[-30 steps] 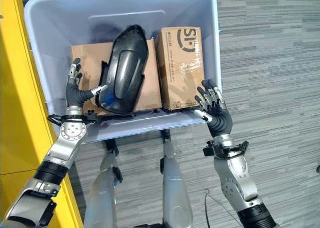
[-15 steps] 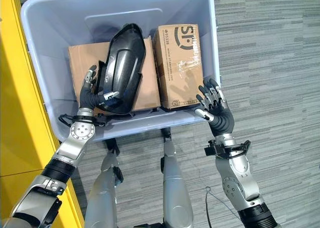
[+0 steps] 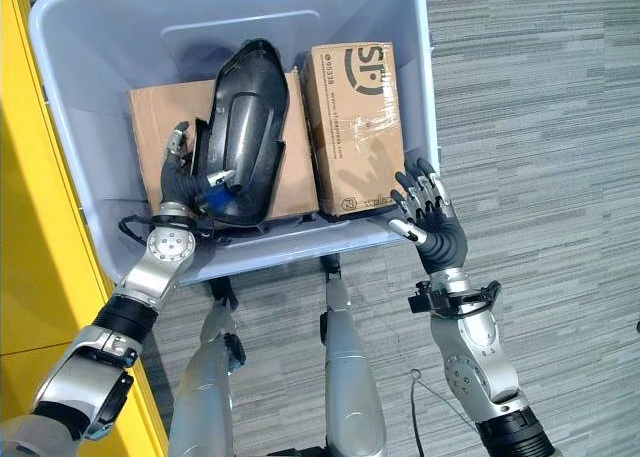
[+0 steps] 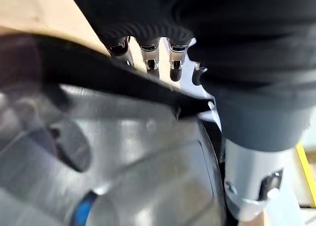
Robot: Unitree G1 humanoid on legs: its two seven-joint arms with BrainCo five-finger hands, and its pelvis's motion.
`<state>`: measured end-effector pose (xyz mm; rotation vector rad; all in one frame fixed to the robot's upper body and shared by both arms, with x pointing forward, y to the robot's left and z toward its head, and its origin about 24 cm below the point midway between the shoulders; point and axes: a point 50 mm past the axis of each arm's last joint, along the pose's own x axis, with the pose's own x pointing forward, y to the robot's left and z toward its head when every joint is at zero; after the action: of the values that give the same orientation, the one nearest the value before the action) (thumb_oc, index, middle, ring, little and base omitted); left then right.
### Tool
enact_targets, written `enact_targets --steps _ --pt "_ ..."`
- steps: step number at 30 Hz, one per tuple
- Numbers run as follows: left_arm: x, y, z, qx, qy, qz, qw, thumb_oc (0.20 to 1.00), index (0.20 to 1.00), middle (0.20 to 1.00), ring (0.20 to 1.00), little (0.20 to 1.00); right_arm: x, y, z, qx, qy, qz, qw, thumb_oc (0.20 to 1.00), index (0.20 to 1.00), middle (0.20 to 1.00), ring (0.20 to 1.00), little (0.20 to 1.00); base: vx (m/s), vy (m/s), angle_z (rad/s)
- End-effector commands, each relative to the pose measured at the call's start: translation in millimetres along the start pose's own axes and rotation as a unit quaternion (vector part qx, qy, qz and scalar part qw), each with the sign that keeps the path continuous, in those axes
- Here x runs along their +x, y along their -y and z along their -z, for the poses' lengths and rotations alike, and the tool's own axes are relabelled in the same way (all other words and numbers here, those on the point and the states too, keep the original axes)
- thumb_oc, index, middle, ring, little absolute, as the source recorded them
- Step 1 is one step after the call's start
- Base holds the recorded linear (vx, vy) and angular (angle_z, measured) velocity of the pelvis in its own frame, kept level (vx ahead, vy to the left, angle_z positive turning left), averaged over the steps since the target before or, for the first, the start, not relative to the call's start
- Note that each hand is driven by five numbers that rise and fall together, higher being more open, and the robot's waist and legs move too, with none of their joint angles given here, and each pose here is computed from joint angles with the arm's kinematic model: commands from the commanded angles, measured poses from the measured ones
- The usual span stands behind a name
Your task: Move parts from the plastic box to the shelf.
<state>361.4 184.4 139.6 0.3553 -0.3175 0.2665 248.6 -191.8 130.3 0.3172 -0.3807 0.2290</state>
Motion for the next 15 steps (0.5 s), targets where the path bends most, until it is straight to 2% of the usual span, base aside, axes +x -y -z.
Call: enact_targets --steps 1,3,4,5,6,15 --pt "2 0 16 0.017 -0.043 -0.004 0.999 1.0 1.0 1.0 1.0 1.0 1 0 -22 -0.016 0.043 -0.017 0.999 1.0 1.0 1.0 1.0 1.0 0.0 0.0 0.0" --pt "5 3 16 0.054 -0.04 0.001 0.998 1.0 1.0 1.0 1.0 1.0 1 0 -22 -0.016 0.041 -0.021 0.999 1.0 1.0 1.0 1.0 1.0 0.0 0.0 0.0" --pt "5 5 17 0.065 -0.041 0.007 0.997 0.881 0.881 0.881 0.881 0.881 1 0 -22 -0.017 0.042 -0.021 0.999 1.0 1.0 1.0 1.0 1.0 0.0 0.0 0.0" --pt "6 7 16 0.081 -0.037 0.016 0.996 0.476 0.476 0.476 0.476 0.476 0 1 -22 -0.018 0.042 -0.021 0.999 1.0 1.0 1.0 1.0 1.0 0.0 0.0 0.0" --pt "7 9 15 0.085 -0.035 0.018 0.996 0.2 0.2 0.2 0.2 0.2 0 1 -23 -0.019 0.042 -0.022 0.999 1.0 1.0 1.0 1.0 1.0 0.0 0.0 0.0" --pt "13 25 22 0.178 -0.051 0.066 0.98 0.2 0.2 0.2 0.2 0.2 0 0 -21 -0.014 0.038 -0.029 0.999 1.0 1.0 1.0 1.0 1.0 0.01 0.001 0.0"
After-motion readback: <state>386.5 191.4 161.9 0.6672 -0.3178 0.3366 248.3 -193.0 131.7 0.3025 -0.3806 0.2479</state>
